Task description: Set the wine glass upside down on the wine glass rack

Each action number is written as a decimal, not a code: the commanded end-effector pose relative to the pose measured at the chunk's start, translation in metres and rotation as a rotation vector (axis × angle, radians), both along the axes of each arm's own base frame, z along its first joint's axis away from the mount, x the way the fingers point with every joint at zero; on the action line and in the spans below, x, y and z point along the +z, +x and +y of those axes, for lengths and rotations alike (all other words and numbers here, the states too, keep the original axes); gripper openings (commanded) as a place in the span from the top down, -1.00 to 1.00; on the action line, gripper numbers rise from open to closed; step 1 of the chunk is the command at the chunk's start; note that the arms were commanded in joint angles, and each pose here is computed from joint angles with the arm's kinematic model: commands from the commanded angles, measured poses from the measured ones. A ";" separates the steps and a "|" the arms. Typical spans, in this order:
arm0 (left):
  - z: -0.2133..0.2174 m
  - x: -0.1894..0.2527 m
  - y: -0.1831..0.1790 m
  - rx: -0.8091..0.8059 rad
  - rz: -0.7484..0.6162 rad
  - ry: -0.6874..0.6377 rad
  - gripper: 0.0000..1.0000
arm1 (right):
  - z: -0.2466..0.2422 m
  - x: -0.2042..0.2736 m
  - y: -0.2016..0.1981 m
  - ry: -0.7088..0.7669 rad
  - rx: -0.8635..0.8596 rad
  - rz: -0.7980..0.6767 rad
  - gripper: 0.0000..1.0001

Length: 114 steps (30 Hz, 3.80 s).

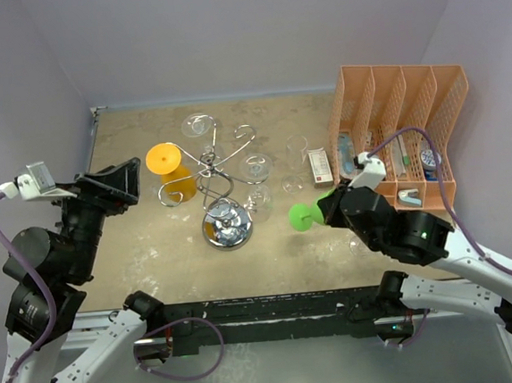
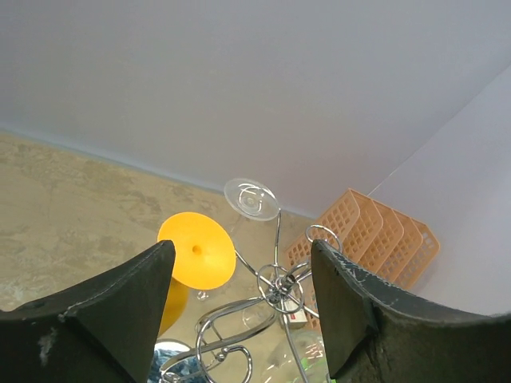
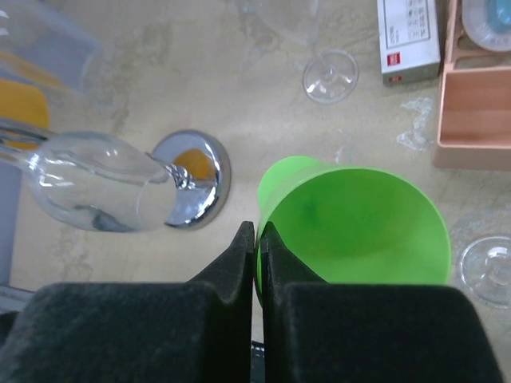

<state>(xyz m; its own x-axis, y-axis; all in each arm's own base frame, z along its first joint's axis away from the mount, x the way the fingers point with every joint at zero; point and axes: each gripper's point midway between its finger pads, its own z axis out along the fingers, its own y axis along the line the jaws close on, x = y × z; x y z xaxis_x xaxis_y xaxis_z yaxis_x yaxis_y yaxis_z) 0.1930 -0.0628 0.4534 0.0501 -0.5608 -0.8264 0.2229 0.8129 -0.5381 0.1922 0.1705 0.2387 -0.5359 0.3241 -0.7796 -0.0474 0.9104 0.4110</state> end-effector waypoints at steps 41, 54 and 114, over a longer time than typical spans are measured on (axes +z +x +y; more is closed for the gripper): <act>-0.163 0.055 0.030 -0.700 -0.096 -0.450 -0.23 | -0.008 0.311 -0.015 1.005 0.078 -0.840 1.00; -0.194 0.086 0.037 -0.673 -0.217 -0.610 -0.23 | 0.018 0.333 -0.018 1.094 0.168 -0.873 1.00; -0.187 0.136 0.034 -0.582 -0.446 -0.352 1.00 | 0.084 0.278 -0.031 0.556 0.501 -0.543 -0.43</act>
<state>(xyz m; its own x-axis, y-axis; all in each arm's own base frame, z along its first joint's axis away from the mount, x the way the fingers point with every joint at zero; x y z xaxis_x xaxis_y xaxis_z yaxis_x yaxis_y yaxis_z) 0.2464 -0.2561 0.5636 -0.1510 -0.8689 -0.4713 0.7415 0.2157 -0.6353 0.1640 0.2556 0.5263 -0.3293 0.6982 -0.6357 -0.6989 0.2725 0.6612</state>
